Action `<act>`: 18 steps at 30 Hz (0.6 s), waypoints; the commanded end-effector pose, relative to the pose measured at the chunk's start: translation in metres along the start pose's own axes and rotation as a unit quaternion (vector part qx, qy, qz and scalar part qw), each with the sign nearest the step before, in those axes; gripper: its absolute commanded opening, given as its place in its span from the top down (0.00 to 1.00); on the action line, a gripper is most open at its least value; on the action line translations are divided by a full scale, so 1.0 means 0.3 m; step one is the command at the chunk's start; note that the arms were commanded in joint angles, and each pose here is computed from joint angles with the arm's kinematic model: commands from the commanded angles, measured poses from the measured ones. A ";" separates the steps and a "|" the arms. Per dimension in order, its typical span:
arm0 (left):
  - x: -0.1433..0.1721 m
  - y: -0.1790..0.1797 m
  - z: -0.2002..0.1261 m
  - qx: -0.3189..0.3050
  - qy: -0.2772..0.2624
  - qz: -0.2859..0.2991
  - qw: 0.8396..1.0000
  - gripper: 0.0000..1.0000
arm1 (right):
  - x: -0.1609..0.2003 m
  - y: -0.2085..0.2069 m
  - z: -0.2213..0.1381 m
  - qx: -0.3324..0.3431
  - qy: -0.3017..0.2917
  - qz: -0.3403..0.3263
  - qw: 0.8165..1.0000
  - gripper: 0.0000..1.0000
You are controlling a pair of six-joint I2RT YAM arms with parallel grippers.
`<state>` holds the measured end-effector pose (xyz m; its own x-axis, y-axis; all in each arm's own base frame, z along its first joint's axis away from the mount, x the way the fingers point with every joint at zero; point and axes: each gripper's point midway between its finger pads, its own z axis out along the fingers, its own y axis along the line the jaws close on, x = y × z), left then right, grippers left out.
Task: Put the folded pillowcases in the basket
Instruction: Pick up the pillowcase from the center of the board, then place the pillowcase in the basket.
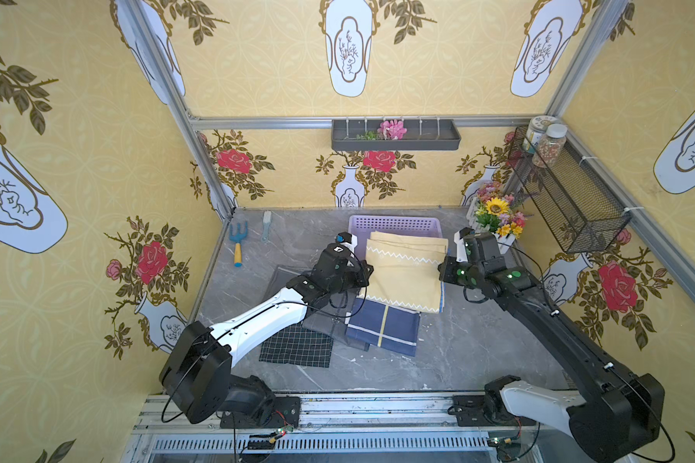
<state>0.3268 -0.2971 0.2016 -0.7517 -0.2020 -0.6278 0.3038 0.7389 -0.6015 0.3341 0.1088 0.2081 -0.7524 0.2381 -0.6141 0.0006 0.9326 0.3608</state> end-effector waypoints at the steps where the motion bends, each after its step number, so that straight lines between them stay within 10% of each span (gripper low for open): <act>1: -0.066 0.008 0.016 -0.002 -0.024 0.021 0.999 1.00 | -0.111 0.024 0.022 -0.019 -0.035 -0.015 0.999 1.00; 18: -0.267 0.121 0.129 -0.015 -0.066 0.034 0.997 1.00 | -0.332 0.040 0.262 -0.028 -0.045 -0.051 0.997 1.00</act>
<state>0.4102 -0.2812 0.2107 -0.6679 -0.2380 -0.7052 0.3219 0.7619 -0.5621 0.4440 0.1235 0.2087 -0.7291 0.1624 -0.6648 -0.1132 0.9295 0.3511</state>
